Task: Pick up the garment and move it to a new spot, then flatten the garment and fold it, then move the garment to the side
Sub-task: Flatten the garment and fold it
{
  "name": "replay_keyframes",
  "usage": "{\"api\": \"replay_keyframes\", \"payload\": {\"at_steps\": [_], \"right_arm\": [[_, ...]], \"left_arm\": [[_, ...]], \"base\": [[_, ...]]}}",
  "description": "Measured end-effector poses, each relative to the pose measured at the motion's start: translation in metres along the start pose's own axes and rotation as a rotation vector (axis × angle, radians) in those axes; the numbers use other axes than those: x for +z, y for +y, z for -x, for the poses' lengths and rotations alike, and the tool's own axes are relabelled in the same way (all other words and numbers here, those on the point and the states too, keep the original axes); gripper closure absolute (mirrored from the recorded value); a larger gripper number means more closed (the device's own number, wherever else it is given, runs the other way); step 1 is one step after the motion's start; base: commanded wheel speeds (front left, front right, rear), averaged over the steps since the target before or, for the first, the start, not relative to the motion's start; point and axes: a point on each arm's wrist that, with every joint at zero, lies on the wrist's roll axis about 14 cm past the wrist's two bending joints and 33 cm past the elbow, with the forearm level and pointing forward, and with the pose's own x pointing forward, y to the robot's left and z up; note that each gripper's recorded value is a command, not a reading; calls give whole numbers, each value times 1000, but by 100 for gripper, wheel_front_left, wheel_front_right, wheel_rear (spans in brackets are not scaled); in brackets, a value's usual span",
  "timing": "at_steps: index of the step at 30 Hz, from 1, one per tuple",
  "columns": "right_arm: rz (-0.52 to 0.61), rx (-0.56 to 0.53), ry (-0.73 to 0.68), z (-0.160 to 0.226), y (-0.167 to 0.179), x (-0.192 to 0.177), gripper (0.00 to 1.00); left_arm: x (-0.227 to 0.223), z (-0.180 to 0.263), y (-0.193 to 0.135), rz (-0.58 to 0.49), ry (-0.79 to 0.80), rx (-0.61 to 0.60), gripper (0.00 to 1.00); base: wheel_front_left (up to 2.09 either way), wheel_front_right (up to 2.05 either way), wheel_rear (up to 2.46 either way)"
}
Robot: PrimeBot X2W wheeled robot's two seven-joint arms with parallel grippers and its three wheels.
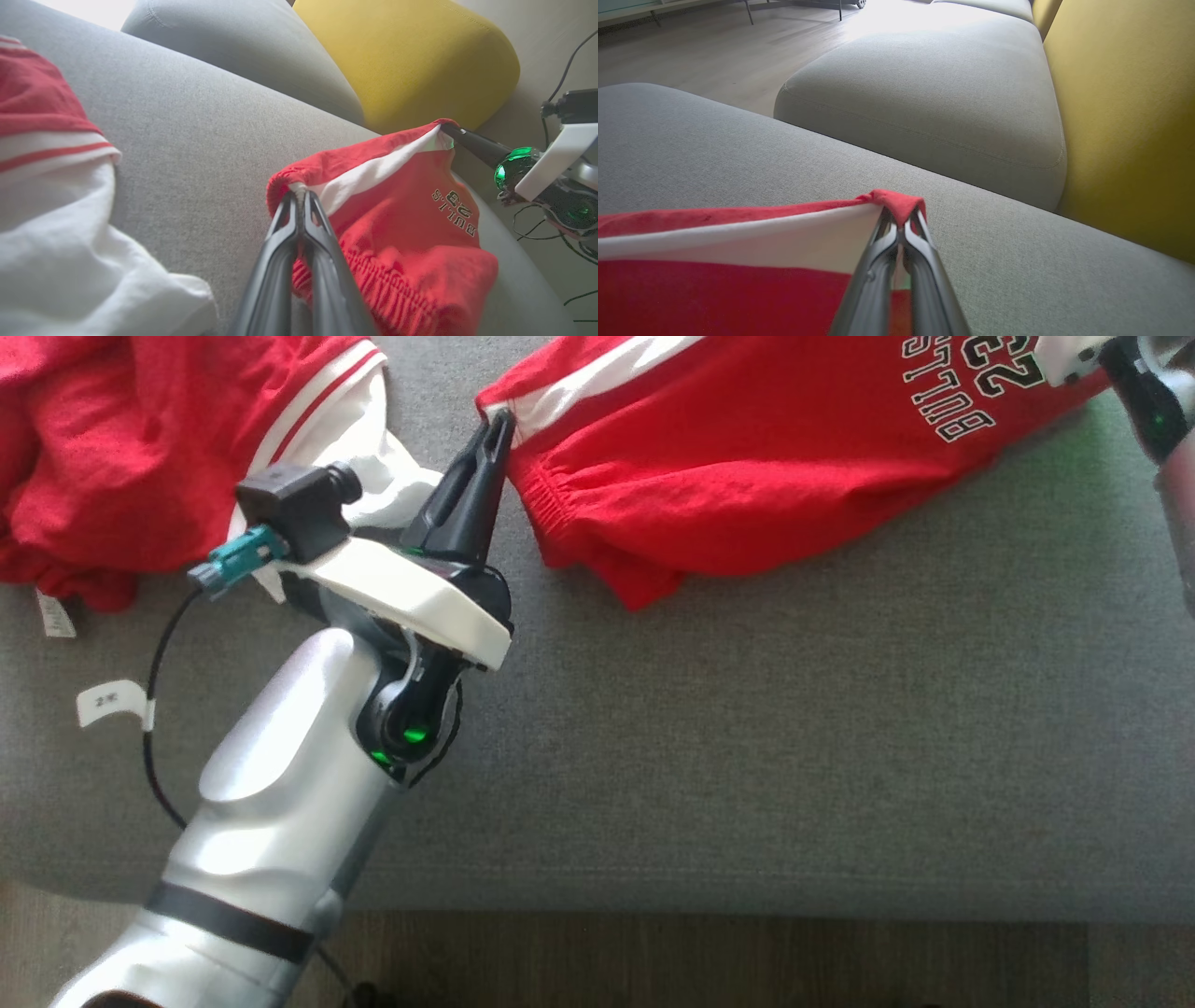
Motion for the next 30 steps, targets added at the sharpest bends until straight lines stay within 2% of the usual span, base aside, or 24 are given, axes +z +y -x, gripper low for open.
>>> {"api": "replay_keyframes", "payload": {"at_steps": [1,2,8,13,16,23,30], "right_arm": [[3,0,2,0,0,-1,0],[5,1,0,0,1,-1,0],[-37,-9,-40,7,3,11,0],[-104,-16,-89,25,6,31,0],[-151,-7,-82,43,15,24,0],[-256,-63,-28,97,8,-9,0],[-358,-125,-5,128,4,-18,0]], "left_arm": [[-3,0,1,2,8,6,29],[-5,1,2,2,15,12,0],[2,6,5,-36,8,31,0],[18,23,24,-67,-41,127,0],[14,41,25,-101,-50,173,0],[34,66,-7,-252,-157,186,0],[30,102,-39,-326,-202,183,0]], "base": [[0,0,0],[0,0,0],[0,0,0],[0,0,0],[0,0,0],[0,0,0],[0,0,0]]}}
